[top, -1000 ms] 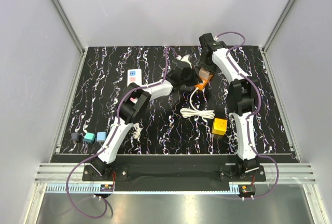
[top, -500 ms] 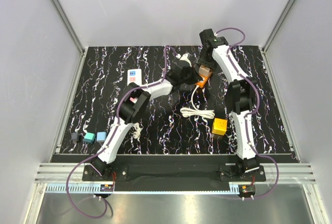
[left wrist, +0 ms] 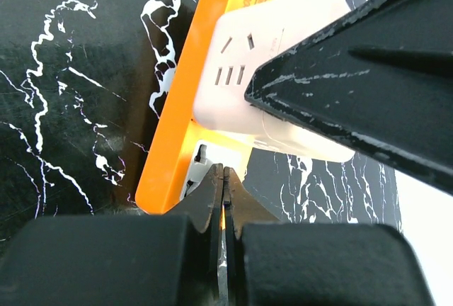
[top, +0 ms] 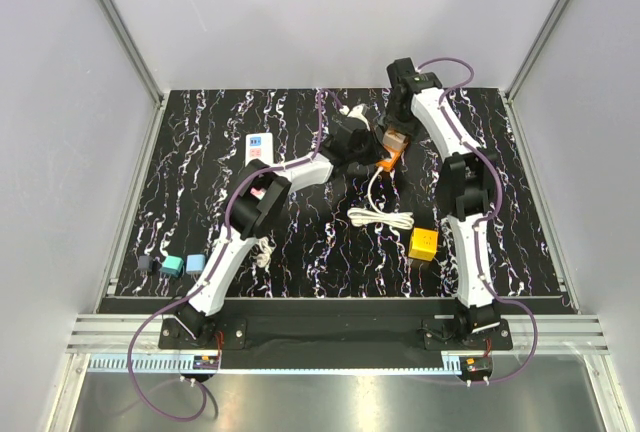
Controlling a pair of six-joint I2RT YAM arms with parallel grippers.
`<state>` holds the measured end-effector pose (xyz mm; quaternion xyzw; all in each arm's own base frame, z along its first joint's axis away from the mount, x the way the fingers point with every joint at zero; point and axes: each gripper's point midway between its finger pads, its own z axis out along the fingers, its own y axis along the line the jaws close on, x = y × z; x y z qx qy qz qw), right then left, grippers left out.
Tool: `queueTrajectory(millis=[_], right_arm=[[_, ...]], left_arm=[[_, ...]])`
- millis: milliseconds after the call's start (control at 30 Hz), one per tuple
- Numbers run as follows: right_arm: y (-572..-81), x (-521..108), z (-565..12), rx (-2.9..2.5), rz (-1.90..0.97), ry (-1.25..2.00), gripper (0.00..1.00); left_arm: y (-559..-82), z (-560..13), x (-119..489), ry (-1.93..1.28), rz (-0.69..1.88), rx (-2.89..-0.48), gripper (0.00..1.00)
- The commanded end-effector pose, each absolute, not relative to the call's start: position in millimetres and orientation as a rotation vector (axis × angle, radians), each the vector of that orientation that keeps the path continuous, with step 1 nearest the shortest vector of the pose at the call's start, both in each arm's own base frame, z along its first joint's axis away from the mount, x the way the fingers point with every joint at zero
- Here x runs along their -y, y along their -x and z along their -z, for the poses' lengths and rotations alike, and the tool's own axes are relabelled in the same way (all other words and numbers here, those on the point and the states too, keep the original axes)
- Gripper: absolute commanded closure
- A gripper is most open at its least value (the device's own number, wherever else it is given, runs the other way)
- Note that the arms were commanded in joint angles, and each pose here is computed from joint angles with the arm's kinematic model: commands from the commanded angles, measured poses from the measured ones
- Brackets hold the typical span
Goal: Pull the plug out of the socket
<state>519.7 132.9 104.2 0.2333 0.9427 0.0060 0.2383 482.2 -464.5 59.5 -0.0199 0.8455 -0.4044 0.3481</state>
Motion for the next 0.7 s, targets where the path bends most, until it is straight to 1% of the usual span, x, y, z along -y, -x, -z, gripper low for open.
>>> queueTrajectory(millis=[0,33,67,100,200,333,400,567,667], right_arm=[[-518.8,-149.6,-161.5,-2.457,-0.217,-0.659,1.00],[-519.0,-153.7,-174.1,-2.413,-0.255,-0.647,1.00],[-515.4,-153.8,-171.2,-2.411,-0.265,-0.655,1.00],[-503.8,-152.6,-150.9,-2.449,-0.250,-0.679,1.00],[-502.4,-153.0,-157.5,-2.410,-0.289,-0.681,1.00],[-508.6,-154.3,-181.5,-2.370,-0.322,-0.665,1.00],[-510.3,-153.9,-191.1,-2.356,-0.323,-0.660,1.00],[-504.4,-152.4,-186.3,-2.382,-0.308,-0.650,1.00],[-502.1,-139.2,-191.7,-2.359,-0.254,-0.654,1.00]], left_arm=[[-467.5,-21.6,450.9,0.036,0.938,-2.330,1.00],[-467.4,-21.5,450.7,0.042,0.945,-2.333,1.00],[-468.5,-22.0,449.9,0.047,0.949,-2.332,1.00],[-468.5,-21.7,450.5,0.051,0.959,-2.333,1.00],[-469.6,-21.2,452.0,0.065,1.007,-2.343,1.00],[-468.4,-16.3,451.1,0.065,0.958,-2.379,1.00],[-469.8,-19.6,451.9,0.072,0.951,-2.380,1.00],[-470.0,-18.1,450.4,0.093,0.924,-2.414,1.00],[-469.2,-17.2,450.6,0.087,0.929,-2.412,1.00]])
